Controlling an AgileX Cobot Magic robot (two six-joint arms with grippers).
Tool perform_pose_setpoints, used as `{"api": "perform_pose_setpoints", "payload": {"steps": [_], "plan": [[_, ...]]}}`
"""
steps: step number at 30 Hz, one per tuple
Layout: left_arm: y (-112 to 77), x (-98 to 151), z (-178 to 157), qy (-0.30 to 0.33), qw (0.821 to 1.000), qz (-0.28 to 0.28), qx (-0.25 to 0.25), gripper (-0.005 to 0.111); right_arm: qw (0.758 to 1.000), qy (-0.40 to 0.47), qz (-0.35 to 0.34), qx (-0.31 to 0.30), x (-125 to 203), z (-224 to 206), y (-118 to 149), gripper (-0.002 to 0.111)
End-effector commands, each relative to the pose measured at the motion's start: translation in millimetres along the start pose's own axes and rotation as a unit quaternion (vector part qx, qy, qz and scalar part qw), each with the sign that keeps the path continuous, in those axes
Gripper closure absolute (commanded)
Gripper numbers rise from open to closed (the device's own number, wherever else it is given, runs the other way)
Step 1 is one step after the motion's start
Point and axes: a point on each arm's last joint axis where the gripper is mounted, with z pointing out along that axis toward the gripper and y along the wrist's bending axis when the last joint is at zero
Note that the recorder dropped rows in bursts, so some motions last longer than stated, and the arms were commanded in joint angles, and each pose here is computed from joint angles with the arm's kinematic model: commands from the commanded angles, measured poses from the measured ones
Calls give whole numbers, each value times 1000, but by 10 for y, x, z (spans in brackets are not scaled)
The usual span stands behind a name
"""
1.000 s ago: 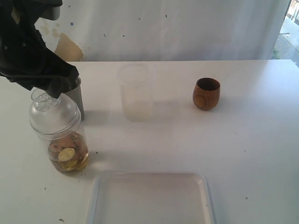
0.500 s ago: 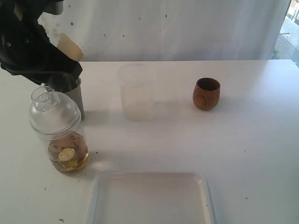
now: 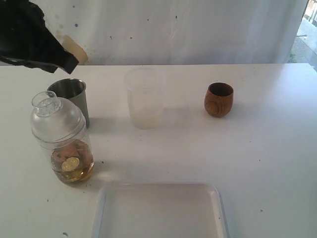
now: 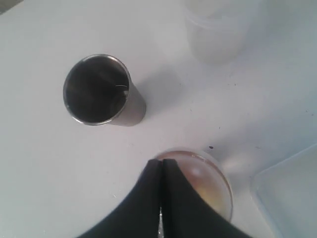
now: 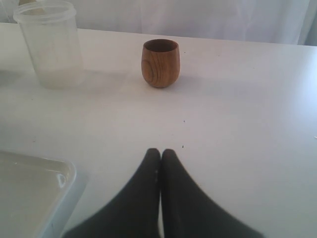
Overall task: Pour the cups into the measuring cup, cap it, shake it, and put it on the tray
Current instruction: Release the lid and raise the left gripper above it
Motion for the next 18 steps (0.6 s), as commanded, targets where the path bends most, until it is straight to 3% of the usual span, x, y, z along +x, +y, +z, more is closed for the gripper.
{"api": "perform_pose_setpoints", "payload": {"steps": [1, 4, 10, 18], "plan": [[21, 70, -106, 22, 1000, 2, -3, 107, 1000, 0, 0, 3, 14, 2, -3, 108], [10, 117, -40, 62, 998, 8, -2, 107, 1000, 0, 0, 3, 14, 2, -3, 108], [-75, 11, 92, 30, 999, 1, 34, 107, 1000, 0, 0, 3, 14, 2, -3, 108], [-125, 11, 374, 80, 996, 5, 39, 107, 1000, 0, 0, 3, 14, 2, -3, 108]]}}
